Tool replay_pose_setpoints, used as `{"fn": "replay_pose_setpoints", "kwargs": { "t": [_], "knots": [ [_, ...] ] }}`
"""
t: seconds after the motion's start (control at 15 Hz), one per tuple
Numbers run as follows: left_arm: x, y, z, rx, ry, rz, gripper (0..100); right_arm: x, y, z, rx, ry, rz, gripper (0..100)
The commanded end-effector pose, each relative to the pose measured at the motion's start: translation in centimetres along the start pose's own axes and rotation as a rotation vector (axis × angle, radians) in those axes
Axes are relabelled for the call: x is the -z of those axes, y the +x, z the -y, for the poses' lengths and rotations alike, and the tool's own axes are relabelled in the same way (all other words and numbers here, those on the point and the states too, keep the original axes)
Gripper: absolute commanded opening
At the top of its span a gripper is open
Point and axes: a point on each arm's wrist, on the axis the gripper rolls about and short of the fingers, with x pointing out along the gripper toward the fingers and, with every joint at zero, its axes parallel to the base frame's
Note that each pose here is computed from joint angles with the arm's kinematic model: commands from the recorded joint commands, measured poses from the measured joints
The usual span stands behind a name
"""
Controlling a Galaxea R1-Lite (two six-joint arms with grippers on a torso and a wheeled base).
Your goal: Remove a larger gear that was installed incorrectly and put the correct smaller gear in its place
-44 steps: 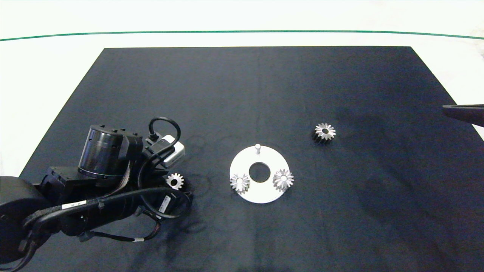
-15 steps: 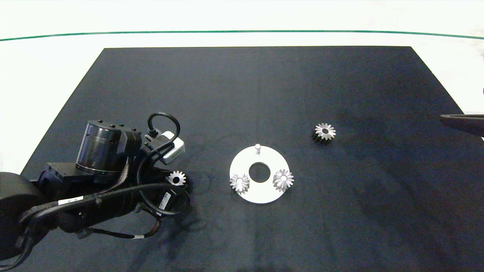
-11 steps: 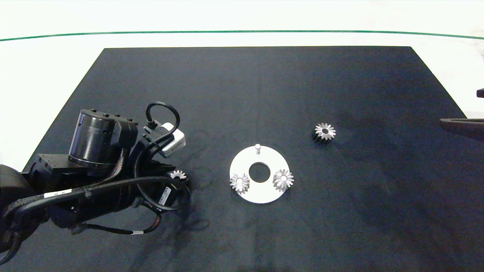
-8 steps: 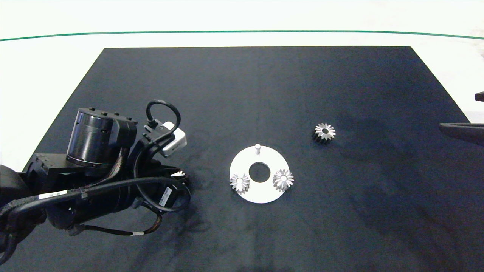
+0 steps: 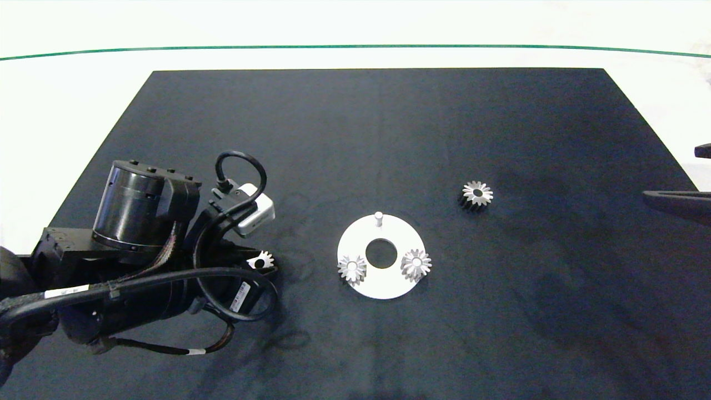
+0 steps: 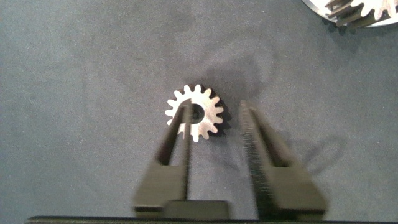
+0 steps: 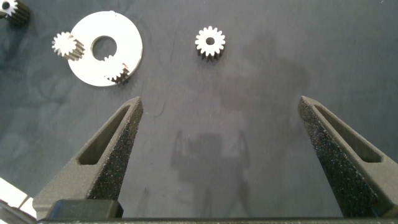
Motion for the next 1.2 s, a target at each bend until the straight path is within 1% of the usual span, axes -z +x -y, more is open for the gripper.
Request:
{"fn": "replay_pose_setpoints", "kwargs": {
  "t": [0.07, 0.2, 0.33, 0.53, 0.6, 0.8, 1.2],
  "knots": [
    [0.4, 0.3, -0.4, -0.005, -0.006, -0.044, 100, 0.2, 0.0, -0.1, -0.005, -0.001, -0.008, 100],
    [0.3, 0.8, -0.7, -0.011, -0.013, -0.057, 100, 0.2, 0.0, -0.1, -0.005, -0.001, -0.008, 100],
    [0.1, 1.2, -1.4, -0.031, -0.028, -0.065, 100, 0.2, 0.0, -0.1, -0.003, -0.001, -0.007, 100],
    [0.4, 1.3, -1.5, -0.023, -0.031, -0.109, 100, 0.3, 0.0, -0.1, -0.011, 0.000, -0.010, 100],
    [0.5, 1.4, -1.7, -0.029, -0.041, -0.117, 100, 0.4, 0.1, -0.1, -0.012, 0.000, -0.014, 100],
    [0.7, 1.8, -1.8, -0.031, -0.046, -0.131, 100, 0.5, 0.1, -0.1, -0.013, 0.000, -0.017, 100],
    [0.7, 1.9, -1.5, -0.024, -0.051, -0.129, 99, 0.5, -0.2, -0.2, -0.010, -0.001, -0.008, 100]
  ]
}}
